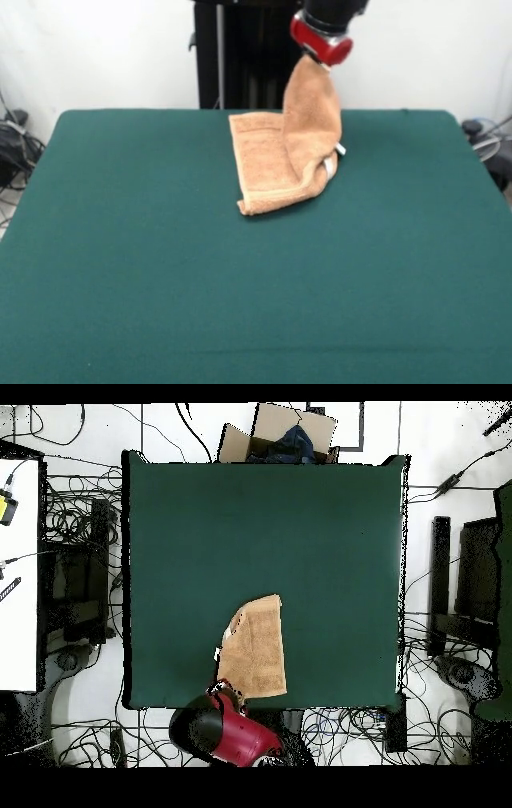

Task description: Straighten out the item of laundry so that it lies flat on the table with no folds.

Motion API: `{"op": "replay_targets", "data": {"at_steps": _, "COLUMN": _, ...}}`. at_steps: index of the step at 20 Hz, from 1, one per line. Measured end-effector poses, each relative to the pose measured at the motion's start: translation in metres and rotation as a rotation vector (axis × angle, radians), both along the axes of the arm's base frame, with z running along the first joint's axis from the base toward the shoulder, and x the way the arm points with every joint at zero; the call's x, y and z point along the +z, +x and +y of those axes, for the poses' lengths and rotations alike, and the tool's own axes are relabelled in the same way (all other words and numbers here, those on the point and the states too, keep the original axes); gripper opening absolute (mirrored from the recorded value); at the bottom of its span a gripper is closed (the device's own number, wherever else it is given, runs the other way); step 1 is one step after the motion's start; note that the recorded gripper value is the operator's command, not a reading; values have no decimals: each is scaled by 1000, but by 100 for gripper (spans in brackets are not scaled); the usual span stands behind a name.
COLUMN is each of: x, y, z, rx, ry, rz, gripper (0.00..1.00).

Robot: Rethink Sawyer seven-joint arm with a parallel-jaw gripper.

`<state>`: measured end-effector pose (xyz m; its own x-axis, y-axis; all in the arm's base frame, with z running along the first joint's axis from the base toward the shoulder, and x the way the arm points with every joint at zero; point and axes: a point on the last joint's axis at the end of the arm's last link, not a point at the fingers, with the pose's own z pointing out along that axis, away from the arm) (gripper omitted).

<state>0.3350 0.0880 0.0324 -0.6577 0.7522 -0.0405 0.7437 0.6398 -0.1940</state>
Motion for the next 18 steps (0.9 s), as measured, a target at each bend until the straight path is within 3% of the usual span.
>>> {"op": "replay_targets", "data": {"at_steps": 8, "x": -13, "y": 11, "z": 39, "rx": -10, "ry": 65, "rz": -23, "gripper": 0}}
{"op": "replay_targets", "data": {"at_steps": 18, "x": -42, "y": 17, "z": 75, "rx": -115, "ry": 113, "rz": -130, "gripper": 0}}
